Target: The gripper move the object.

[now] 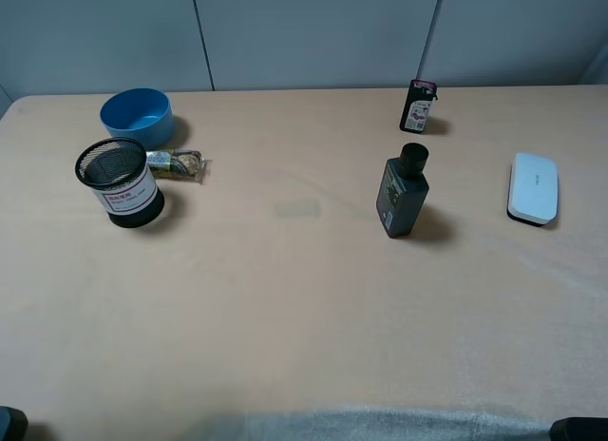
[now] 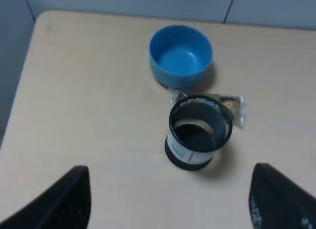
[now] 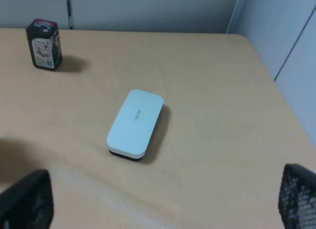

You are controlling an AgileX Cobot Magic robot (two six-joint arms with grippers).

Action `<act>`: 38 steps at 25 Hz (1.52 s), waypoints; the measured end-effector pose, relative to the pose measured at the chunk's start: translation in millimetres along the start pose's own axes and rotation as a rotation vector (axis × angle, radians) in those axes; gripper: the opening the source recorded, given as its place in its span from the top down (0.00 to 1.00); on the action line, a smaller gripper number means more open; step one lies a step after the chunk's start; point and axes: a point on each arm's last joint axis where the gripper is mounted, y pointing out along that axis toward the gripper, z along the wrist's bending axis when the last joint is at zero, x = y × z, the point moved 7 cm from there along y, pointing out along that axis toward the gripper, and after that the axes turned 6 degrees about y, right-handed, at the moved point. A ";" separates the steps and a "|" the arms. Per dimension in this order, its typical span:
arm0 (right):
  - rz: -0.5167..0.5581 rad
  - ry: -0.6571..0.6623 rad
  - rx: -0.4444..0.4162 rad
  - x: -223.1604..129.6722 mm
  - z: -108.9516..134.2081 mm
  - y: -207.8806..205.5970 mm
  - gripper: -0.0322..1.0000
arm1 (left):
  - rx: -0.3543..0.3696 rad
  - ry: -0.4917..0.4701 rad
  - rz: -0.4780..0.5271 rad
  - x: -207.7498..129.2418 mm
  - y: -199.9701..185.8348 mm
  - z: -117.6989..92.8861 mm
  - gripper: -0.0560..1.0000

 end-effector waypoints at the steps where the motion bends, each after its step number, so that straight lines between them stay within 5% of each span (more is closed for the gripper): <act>1: 0.000 0.000 0.000 0.0 0.0 0.0 0.30 | 0.001 0.000 -0.006 -7.8 -6.7 1.5 0.25; 7: 0.000 0.000 0.000 0.0 0.0 0.0 0.30 | 0.006 0.013 -0.090 -47.0 -41.4 8.7 0.25; 16: 0.000 0.000 0.000 0.0 0.0 0.0 0.30 | -0.017 0.011 -0.115 -89.0 -37.4 6.1 0.25; 28: 0.000 0.000 0.000 0.0 0.0 0.0 0.30 | 0.041 0.056 -0.149 -91.3 -27.5 3.7 0.25; 38: 0.000 0.000 0.000 0.0 0.0 0.0 0.30 | 0.028 0.091 -0.044 -117.3 1.4 -1.5 0.25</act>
